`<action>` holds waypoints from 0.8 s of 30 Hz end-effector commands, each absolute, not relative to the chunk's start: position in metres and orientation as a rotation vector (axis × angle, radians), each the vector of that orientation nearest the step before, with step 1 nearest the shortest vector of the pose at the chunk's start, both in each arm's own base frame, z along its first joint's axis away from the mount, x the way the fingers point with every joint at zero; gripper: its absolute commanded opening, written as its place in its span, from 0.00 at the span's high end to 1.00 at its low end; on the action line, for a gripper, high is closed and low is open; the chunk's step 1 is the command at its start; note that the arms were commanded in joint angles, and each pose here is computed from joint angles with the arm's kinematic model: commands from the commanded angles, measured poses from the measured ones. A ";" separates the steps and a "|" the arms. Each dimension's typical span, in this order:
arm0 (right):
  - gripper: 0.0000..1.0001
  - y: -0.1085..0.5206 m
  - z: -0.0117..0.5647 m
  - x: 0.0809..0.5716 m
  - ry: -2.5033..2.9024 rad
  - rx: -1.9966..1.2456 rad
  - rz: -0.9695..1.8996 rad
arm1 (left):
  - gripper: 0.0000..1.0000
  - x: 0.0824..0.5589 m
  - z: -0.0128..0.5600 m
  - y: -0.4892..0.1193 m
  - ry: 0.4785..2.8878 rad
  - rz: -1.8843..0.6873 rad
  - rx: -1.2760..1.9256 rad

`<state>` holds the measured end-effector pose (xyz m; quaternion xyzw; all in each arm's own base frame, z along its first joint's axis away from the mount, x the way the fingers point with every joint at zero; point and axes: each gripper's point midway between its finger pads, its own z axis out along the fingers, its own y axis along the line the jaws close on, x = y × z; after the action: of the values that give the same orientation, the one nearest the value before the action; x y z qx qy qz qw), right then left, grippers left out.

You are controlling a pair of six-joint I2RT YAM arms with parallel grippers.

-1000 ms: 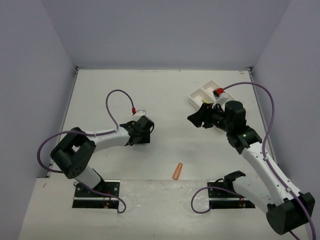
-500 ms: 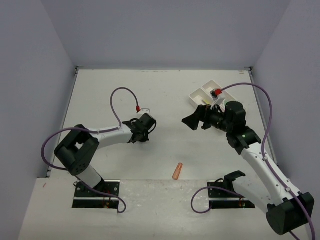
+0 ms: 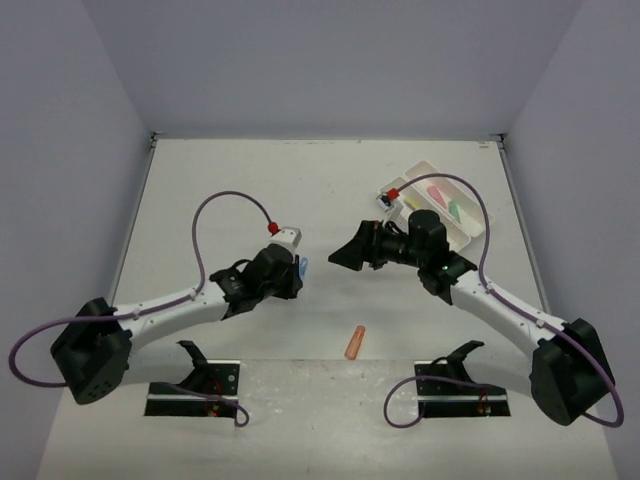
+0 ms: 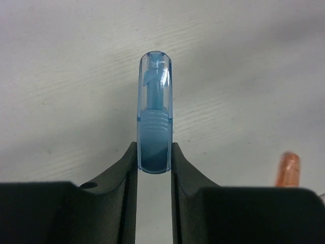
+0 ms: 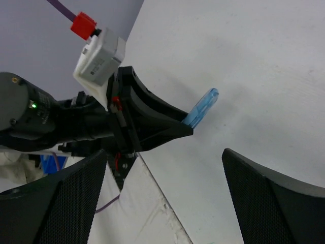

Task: Sort the stationery into containers
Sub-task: Pick up the stationery from the center of the board, then place the stationery in the storage box.

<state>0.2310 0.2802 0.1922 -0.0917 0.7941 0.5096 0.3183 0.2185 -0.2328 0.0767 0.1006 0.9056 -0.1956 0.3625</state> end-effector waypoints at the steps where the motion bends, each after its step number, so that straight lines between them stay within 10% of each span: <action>1: 0.19 0.291 0.220 0.259 1.989 -0.044 1.228 | 1.00 0.219 0.147 -0.267 1.996 -0.839 0.317; 16: 0.43 0.339 0.202 0.233 2.132 -0.077 1.090 | 1.00 0.198 0.189 -0.271 1.806 -0.993 0.405; 20: 0.56 0.340 0.196 0.229 2.140 -0.089 1.092 | 1.00 0.200 0.191 -0.267 1.799 -0.972 0.396; 24: 0.99 0.341 0.194 0.229 2.137 -0.113 1.087 | 1.00 0.203 0.191 -0.265 1.798 -0.951 0.392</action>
<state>0.2222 0.3409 0.1885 -0.0455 0.8337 0.4301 0.3434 0.1973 -0.2661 0.1787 0.1564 0.7649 -0.3989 0.4810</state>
